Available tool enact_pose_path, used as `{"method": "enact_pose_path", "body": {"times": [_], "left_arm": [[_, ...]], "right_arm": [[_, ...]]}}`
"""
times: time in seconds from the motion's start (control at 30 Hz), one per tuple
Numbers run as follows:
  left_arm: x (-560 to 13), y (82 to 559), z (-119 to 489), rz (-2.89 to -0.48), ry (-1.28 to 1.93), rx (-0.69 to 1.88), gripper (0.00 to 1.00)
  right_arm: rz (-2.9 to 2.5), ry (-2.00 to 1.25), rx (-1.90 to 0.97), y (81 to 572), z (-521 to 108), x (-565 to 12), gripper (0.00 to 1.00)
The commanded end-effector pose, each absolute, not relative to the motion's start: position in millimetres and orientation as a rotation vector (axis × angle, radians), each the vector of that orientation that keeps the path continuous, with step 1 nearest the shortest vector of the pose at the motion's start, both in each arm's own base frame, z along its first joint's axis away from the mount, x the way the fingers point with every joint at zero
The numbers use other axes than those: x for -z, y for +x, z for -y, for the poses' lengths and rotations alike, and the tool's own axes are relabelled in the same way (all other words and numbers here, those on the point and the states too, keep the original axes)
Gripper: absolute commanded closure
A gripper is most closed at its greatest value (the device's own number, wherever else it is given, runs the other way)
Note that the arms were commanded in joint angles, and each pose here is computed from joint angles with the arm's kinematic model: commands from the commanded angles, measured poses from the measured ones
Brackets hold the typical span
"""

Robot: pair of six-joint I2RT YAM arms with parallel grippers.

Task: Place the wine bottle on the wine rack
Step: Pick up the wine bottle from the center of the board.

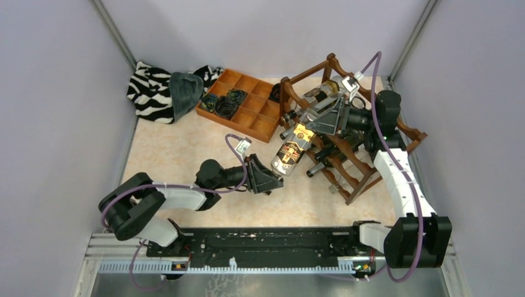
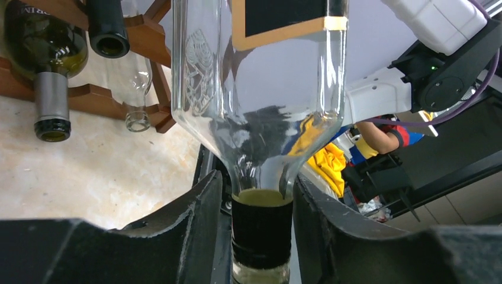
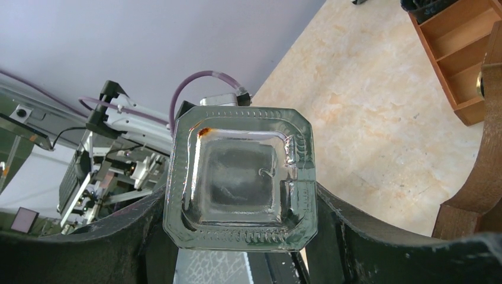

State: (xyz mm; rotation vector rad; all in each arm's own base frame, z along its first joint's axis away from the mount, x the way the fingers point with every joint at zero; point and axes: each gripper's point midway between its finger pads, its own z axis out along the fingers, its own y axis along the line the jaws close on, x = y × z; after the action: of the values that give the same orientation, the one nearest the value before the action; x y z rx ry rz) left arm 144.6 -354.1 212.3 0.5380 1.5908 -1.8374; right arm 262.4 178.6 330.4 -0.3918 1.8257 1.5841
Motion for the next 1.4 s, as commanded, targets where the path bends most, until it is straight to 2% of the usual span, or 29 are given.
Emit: {"method": "enact_pose_path", "body": {"times": [0.0, 0.1, 0.5, 0.7, 0.87, 0.93, 1.0, 1.03, 1.13, 1.17, 1.2, 1.27, 1.37], "left_arm": [[-240, 147, 360, -1.458, 0.49, 1.886, 0.49], [-241, 149, 361, -1.458, 0.453, 1.896, 0.53], [-236, 149, 367, -1.461, 0.393, 1.934, 0.52], [-239, 148, 370, -1.445, 0.399, 1.936, 0.56], [-240, 146, 369, -1.433, 0.415, 1.935, 0.78], [-241, 145, 367, -1.417, 0.42, 1.936, 0.91], [-244, 143, 365, -1.388, 0.421, 1.944, 1.0], [-246, 142, 363, -1.369, 0.424, 1.95, 1.0], [-252, 136, 358, -1.314, 0.43, 1.979, 1.0], [-254, 134, 356, -1.299, 0.433, 1.994, 1.0], [-255, 133, 355, -1.293, 0.428, 2.008, 1.0], [-254, 131, 353, -1.303, 0.434, 2.028, 1.0], [-251, 132, 351, -1.319, 0.432, 2.012, 1.0]], "right_arm": [[-1.729, -0.482, -1.566, 249, -178, -361, 1.0], [-1.729, -0.481, -1.565, 249, -178, -360, 1.0], [-1.719, -0.463, -1.572, 248, -178, -360, 1.0], [-1.721, -0.458, -1.573, 248, -178, -359, 1.0], [-1.725, -0.454, -1.575, 248, -178, -356, 1.0], [-1.727, -0.454, -1.577, 248, -178, -355, 1.0], [-1.729, -0.463, -1.583, 246, -178, -353, 1.0], [-1.725, -0.454, -1.568, 249, -173, -353, 0.97], [-1.717, -0.488, -1.548, 247, -171, -350, 0.64], [-1.711, -0.506, -1.537, 245, -171, -350, 0.48], [-1.71, -0.511, -1.527, 245, -170, -348, 0.38], [-1.707, -0.526, -1.505, 245, -169, -347, 0.26], [-1.724, -0.524, -1.474, 246, -168, -344, 0.15]]}}
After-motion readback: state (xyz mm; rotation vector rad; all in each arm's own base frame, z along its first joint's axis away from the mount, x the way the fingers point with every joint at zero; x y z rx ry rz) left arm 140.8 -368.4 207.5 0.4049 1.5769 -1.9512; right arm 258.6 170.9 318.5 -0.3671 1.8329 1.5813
